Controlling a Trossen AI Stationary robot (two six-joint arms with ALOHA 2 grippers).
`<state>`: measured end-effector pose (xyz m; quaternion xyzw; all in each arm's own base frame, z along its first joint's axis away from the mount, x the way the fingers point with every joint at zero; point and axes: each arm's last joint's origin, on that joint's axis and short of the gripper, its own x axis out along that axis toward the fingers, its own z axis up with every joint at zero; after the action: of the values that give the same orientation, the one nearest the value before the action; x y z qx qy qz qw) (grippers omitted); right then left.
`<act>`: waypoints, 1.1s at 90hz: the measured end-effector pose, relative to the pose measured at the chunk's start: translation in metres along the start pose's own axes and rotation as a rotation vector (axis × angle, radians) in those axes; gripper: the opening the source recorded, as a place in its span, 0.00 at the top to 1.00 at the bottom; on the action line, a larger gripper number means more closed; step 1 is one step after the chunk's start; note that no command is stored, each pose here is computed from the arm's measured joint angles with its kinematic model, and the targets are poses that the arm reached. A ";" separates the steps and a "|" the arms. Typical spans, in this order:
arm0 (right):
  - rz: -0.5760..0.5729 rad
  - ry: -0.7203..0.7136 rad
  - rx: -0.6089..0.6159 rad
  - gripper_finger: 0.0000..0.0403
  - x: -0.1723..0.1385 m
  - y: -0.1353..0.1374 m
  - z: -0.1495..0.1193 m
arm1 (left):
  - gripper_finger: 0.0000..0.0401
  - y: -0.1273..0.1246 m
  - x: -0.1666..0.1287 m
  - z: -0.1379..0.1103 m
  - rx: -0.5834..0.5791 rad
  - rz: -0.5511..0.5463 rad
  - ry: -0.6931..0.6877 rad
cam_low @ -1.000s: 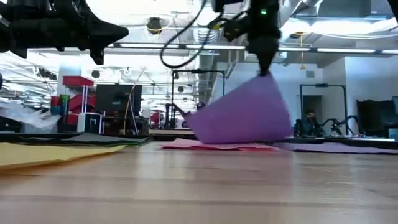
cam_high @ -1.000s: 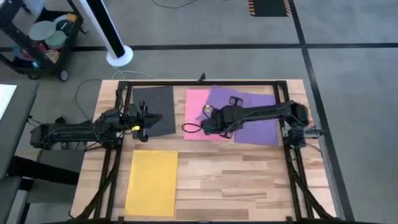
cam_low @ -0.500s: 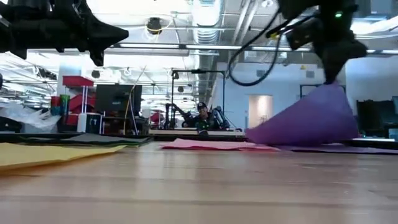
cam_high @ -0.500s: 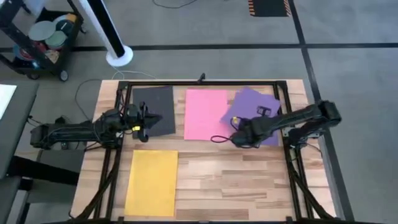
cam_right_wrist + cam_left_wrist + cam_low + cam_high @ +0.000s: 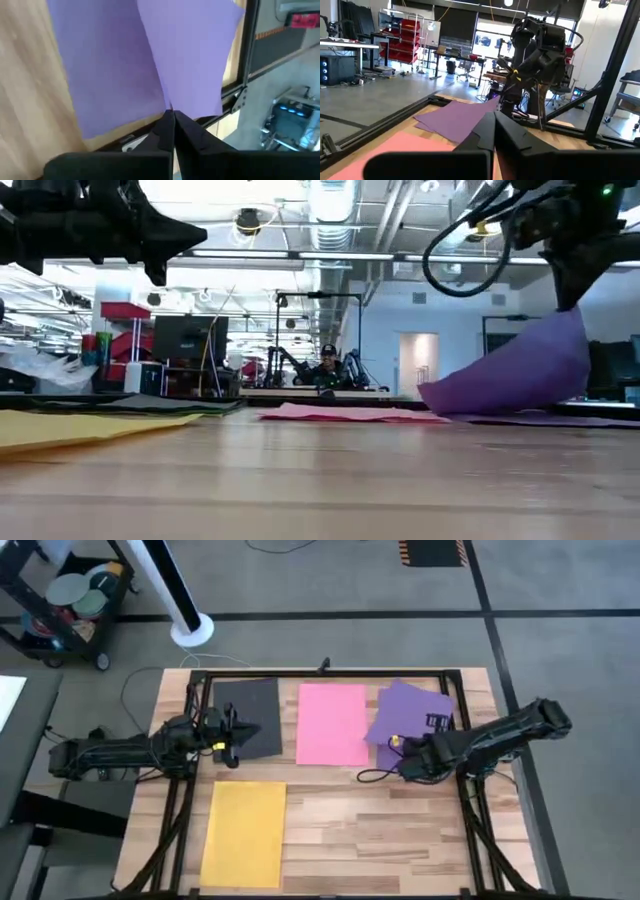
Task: Organize paper
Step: Stack the purple paper on top of the purple paper
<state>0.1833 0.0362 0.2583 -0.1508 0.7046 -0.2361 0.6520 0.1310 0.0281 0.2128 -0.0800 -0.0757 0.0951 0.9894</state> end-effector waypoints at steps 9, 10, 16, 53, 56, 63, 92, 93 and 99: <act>-0.004 0.000 -0.060 1.00 -0.001 0.001 -0.001 | 1.00 0.000 0.000 0.000 0.000 0.003 0.005; -0.005 0.000 -0.068 1.00 -0.001 0.002 -0.002 | 1.00 0.000 0.000 -0.001 0.000 0.003 0.005; -0.006 -0.003 -0.107 1.00 -0.002 0.003 -0.002 | 1.00 0.000 0.000 -0.001 0.000 0.003 0.006; 0.008 -0.024 -0.062 0.99 -0.005 0.012 -0.004 | 1.00 0.000 0.000 -0.001 -0.001 0.003 0.007; 0.017 -0.020 -0.030 0.99 -0.005 0.012 -0.004 | 1.00 0.000 0.000 -0.001 -0.001 0.003 0.009; 0.042 -0.003 -0.001 0.95 -0.005 0.012 -0.004 | 1.00 0.000 0.000 -0.001 -0.001 0.004 0.010; 0.128 0.016 0.253 0.65 -0.006 0.017 -0.002 | 1.00 0.000 0.000 -0.004 0.015 -0.005 0.038; 0.132 0.011 0.269 0.64 -0.006 0.017 -0.001 | 1.00 0.000 0.000 -0.004 0.015 -0.007 0.039; 0.169 -0.033 0.344 0.59 -0.006 0.020 0.004 | 1.00 0.000 0.000 -0.004 0.015 -0.009 0.040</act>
<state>0.1901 0.0559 0.2530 0.0189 0.6532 -0.2950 0.6971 0.1317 0.0277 0.2092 -0.0743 -0.0557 0.0894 0.9917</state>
